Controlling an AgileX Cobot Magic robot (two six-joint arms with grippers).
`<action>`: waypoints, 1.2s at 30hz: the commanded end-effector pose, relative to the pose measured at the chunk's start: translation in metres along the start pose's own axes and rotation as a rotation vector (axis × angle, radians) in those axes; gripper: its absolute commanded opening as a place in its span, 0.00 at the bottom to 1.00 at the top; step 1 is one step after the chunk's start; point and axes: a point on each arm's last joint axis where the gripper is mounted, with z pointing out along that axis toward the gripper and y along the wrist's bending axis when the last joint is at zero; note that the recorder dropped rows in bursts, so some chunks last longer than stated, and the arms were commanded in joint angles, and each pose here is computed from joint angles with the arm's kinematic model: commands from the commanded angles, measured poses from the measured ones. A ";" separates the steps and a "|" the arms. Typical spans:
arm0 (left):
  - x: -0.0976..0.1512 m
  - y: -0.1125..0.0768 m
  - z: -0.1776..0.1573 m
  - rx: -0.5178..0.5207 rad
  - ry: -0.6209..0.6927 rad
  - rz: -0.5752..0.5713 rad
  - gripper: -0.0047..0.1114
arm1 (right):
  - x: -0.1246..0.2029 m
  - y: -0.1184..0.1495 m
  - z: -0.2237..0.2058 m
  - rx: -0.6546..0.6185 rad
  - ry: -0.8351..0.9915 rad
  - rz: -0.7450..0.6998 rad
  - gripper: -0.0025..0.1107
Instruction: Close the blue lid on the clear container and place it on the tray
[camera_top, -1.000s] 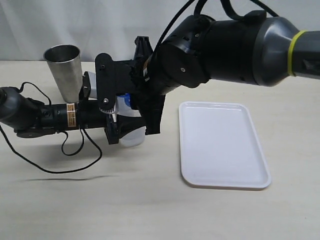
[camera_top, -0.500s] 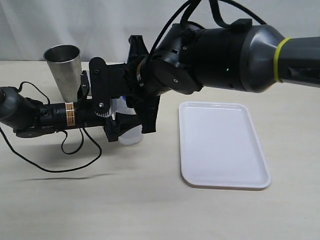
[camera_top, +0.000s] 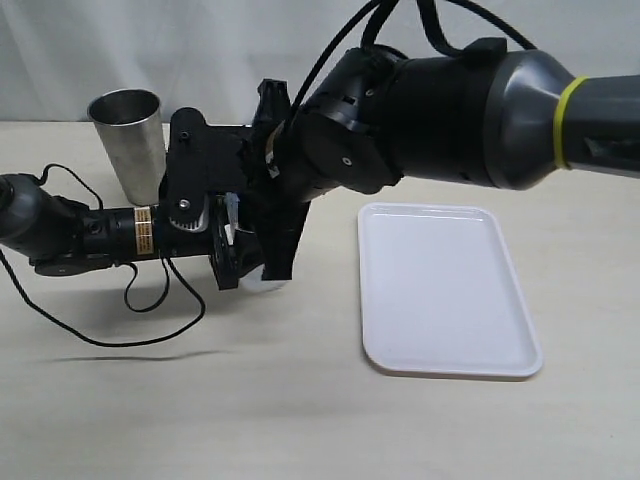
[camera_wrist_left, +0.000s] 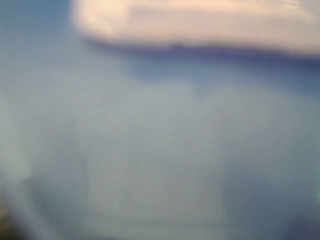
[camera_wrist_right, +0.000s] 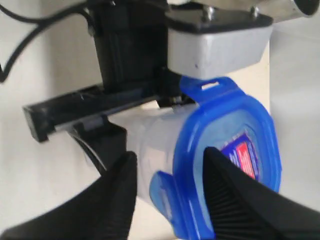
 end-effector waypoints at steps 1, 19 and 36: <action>0.006 -0.015 0.007 0.100 0.044 0.020 0.04 | 0.001 0.010 -0.012 -0.083 -0.004 0.190 0.44; 0.005 -0.013 0.007 0.084 0.034 0.040 0.04 | 0.097 -0.069 -0.027 -0.367 -0.089 1.340 0.44; 0.006 -0.014 0.007 0.092 0.038 0.043 0.04 | 0.092 -0.053 0.005 -0.538 -0.114 1.310 0.27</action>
